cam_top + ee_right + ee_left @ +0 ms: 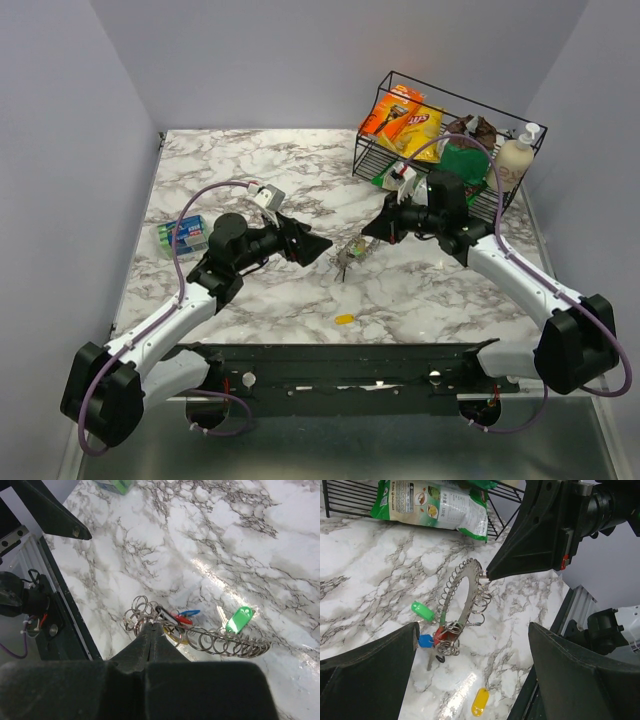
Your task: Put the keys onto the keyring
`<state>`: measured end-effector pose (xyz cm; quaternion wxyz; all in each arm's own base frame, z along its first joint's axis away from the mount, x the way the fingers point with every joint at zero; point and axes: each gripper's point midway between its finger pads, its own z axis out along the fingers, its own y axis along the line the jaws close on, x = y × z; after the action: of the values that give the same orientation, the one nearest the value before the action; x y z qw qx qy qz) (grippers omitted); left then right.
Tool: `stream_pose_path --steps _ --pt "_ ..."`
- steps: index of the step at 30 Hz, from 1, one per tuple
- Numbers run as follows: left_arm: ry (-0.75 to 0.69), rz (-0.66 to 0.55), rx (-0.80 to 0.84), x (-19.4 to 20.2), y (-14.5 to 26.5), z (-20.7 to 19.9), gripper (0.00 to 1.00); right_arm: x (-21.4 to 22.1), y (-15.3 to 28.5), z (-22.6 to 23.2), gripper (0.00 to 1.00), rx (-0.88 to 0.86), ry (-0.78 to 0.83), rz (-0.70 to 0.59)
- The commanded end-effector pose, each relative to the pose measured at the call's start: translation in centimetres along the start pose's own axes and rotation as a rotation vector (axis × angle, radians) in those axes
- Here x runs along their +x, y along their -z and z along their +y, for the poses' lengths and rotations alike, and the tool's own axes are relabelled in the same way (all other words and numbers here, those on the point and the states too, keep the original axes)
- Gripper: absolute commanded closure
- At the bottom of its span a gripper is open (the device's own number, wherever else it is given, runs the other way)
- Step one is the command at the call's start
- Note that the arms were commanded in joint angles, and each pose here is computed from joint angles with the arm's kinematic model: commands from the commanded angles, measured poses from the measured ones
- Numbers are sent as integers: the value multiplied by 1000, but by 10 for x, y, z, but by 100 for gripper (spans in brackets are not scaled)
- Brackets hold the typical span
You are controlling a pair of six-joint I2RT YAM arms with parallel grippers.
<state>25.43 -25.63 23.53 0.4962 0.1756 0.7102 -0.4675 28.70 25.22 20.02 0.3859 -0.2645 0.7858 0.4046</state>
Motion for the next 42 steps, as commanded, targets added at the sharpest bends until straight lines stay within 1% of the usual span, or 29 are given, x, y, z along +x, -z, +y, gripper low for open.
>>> stream_pose_path --steps 1,7,14,24,31,34,35,40,42 --pt "-53 -17 26 -10 3 -10 1 -38 7 26 99 -95 129 -98" --pt "-71 -17 32 -12 6 -13 1 -42 6 35 99 -161 173 -102" --pt "-81 -23 57 -14 6 -18 1 -44 -1 50 99 -300 192 -93" --pt "-97 -29 73 -17 9 -22 1 -38 -12 64 99 -393 217 -49" --pt "-119 -18 124 -13 11 -30 4 -38 -11 75 99 -472 287 -45" --pt "-137 -13 145 -13 13 -34 4 -37 -8 83 99 -522 299 -40" --pt "-155 -15 157 -13 15 -37 4 -38 -7 84 99 -532 328 -47" --pt "-227 -37 182 -19 24 -46 4 -40 -4 91 99 -575 338 -47" --pt "-247 -38 200 -19 27 -50 6 -39 0 97 99 -604 346 -47"
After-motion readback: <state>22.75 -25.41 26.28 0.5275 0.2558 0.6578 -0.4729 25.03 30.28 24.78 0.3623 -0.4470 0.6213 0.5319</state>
